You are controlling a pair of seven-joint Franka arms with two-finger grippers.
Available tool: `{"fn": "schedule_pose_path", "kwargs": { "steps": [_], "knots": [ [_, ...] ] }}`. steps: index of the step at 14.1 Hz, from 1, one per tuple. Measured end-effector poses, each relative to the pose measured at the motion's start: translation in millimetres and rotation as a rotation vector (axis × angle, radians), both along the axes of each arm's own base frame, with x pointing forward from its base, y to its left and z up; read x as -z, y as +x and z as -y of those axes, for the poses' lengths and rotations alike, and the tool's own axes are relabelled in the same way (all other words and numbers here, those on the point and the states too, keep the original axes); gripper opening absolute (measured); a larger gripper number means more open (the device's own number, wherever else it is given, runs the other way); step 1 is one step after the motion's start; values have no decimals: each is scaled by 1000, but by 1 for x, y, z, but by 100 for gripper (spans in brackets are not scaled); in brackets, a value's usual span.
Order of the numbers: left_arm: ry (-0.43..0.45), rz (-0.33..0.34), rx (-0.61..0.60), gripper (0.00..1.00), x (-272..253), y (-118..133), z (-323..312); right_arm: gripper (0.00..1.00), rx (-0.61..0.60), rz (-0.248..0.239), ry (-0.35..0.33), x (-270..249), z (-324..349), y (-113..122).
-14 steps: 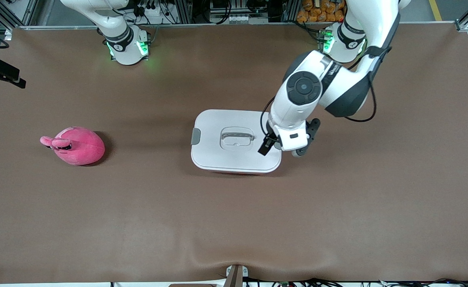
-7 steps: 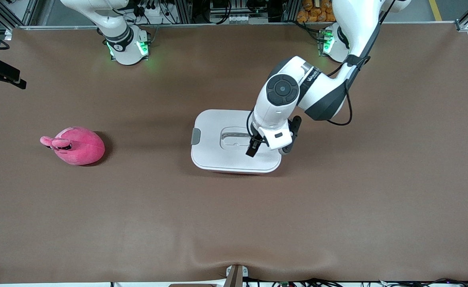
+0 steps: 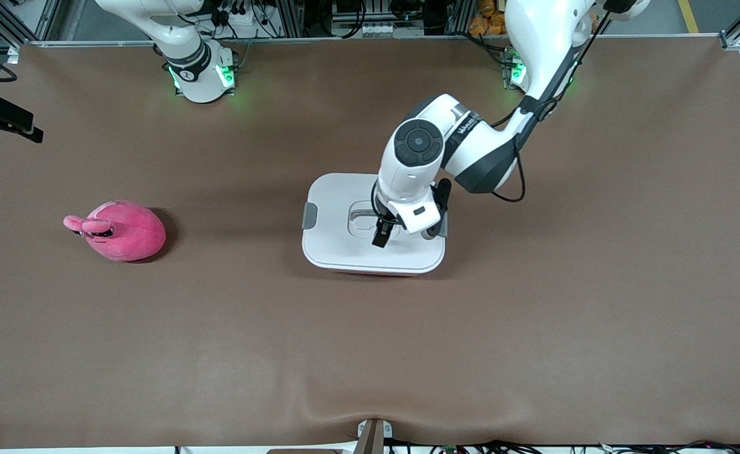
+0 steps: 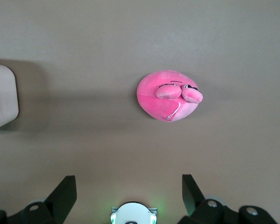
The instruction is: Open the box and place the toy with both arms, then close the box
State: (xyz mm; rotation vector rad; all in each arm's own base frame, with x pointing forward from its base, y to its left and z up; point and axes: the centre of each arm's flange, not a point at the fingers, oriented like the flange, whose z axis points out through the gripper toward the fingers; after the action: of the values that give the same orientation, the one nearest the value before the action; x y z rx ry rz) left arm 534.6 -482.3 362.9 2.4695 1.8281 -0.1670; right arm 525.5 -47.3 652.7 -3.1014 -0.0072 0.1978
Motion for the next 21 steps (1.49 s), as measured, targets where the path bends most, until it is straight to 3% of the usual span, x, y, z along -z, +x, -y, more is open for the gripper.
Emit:
{"fn": "schedule_pose_path", "kwargs": {
  "steps": [4,9,11,12,15,17,21],
  "knots": [
    [4,-8,-2,96,5,-11,13,100,1,-33,-2,17,0,10],
    [22,-25,-67,83,16,-21,24,100,-6,-82,0,42,1,22],
    [26,-27,-95,78,16,-23,27,100,-44,-95,7,48,0,24],
    [26,-27,-103,71,16,-23,27,100,-62,-102,10,52,0,26],
    [27,-27,-113,69,16,-23,26,100,-120,-120,23,64,0,31],
    [27,-27,-119,57,16,-22,26,100,-173,-134,34,72,0,34],
    [29,-30,-137,53,16,-24,28,100,-323,-162,71,94,5,43]
  ]
}}
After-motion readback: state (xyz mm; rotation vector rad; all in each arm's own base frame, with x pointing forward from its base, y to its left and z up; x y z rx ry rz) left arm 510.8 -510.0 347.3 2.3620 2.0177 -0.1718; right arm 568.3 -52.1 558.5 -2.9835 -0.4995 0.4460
